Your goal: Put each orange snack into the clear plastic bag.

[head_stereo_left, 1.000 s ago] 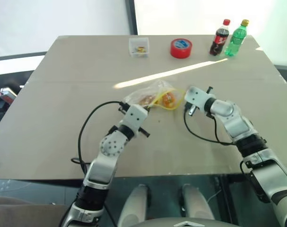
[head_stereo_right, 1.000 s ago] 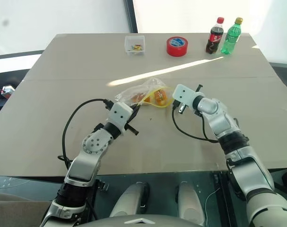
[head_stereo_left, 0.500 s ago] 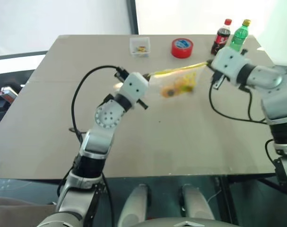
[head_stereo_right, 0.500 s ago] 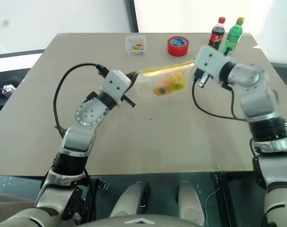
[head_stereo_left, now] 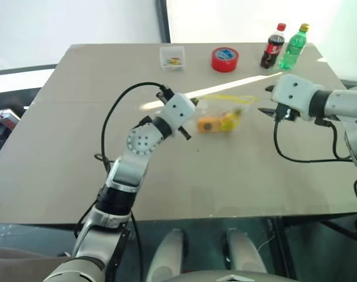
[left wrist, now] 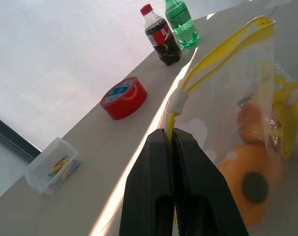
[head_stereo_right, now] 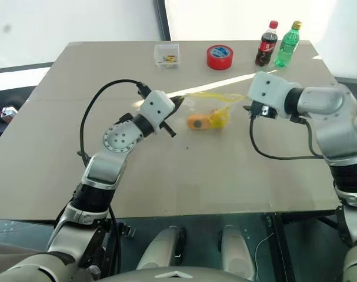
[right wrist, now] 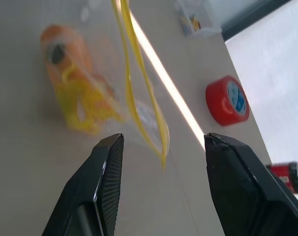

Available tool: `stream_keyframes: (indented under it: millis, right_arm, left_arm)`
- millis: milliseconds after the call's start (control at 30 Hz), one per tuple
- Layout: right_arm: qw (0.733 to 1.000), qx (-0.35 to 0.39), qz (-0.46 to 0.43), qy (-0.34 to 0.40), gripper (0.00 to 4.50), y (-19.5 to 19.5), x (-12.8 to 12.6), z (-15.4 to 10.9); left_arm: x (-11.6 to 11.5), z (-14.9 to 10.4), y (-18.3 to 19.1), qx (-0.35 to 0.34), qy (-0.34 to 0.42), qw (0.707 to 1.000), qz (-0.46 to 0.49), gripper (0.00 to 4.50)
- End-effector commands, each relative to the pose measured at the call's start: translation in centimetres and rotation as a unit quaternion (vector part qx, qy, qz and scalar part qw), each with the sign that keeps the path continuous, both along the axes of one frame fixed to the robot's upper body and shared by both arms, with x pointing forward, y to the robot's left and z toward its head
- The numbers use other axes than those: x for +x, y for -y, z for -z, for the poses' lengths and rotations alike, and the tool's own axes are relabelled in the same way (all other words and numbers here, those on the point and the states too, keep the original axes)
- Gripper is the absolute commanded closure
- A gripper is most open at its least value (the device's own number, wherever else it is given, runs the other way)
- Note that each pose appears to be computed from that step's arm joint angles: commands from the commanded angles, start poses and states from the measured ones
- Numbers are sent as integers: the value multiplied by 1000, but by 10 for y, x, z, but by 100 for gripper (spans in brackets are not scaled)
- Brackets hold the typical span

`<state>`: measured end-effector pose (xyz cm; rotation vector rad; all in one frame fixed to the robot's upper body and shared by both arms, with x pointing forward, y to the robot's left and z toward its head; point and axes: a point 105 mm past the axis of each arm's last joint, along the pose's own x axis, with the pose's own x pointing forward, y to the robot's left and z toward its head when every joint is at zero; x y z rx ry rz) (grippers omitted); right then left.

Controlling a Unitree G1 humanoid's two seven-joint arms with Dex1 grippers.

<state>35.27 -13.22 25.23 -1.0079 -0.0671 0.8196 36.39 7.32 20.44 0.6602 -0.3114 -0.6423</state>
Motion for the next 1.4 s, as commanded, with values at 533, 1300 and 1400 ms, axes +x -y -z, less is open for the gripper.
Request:
stream_keyframes:
  millis: [533,1300,1400]
  right_arm:
    - [963,-50,-190,182,186,-91,-1,-6]
    - [961,-76,-229,133,208,-98,-12,21]
    - [961,-75,-229,133,303,-99,-12,22]
  left_arm:
    - [-20,-7,5,121,-32,990,56,450]
    - [-23,-11,6,138,-17,989,59,450]
    - [-23,-10,6,138,-17,988,59,450]
